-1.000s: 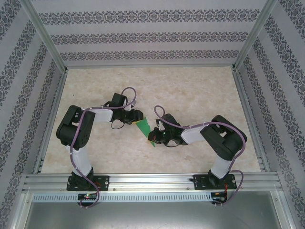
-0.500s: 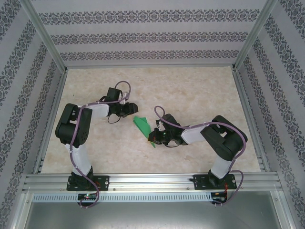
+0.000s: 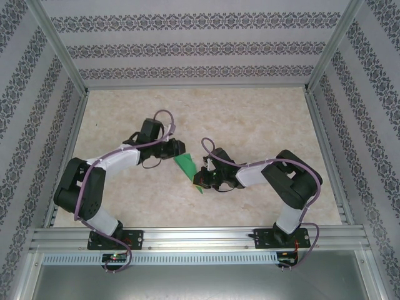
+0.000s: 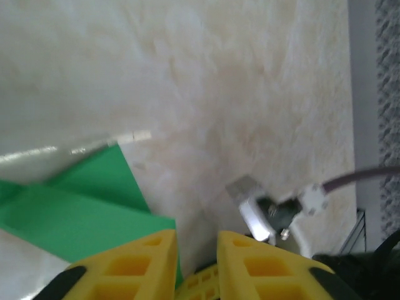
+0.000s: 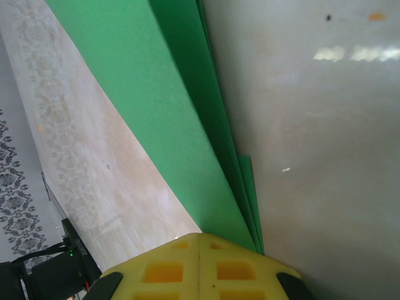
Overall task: Fold a paper plane with a square sheet of paper (pick it up from the middle)
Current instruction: Fold the wing for the fifth time at the center of the table.
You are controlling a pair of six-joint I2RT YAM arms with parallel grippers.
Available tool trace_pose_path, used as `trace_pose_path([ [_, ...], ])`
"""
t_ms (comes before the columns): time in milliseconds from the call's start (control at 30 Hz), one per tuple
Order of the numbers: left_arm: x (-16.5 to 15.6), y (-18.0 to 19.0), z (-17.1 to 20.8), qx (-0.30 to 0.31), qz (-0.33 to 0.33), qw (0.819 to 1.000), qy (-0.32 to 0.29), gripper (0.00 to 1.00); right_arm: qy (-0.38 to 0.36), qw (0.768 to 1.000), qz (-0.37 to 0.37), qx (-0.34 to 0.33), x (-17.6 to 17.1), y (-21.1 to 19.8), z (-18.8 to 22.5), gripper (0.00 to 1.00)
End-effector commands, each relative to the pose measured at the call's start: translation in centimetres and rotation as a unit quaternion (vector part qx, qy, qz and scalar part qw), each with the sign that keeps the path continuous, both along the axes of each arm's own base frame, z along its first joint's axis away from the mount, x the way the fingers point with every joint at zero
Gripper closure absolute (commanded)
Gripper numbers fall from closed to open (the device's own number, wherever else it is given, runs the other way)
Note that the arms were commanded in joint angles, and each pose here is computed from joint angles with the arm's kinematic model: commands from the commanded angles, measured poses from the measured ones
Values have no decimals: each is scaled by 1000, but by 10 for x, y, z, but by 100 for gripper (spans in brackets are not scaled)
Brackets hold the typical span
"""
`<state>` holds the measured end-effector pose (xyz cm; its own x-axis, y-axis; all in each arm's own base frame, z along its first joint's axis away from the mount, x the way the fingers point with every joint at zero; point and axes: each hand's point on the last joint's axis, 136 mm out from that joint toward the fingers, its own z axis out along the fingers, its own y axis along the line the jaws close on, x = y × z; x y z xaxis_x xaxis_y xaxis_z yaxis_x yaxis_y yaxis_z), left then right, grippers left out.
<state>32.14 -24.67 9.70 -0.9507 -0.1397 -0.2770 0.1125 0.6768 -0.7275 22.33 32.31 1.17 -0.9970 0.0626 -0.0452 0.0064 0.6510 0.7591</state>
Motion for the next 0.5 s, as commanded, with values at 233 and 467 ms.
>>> trace_pose_path([
  [233, -30, -26, -35, -3, 8, 998, 58, 98, 65, 994, -23, -90, -20, -31, -54, 100],
  [467, -37, -23, -57, 15, 6, 997, 72, 100, 67, 993, -23, -91, -21, -31, -56, 100],
])
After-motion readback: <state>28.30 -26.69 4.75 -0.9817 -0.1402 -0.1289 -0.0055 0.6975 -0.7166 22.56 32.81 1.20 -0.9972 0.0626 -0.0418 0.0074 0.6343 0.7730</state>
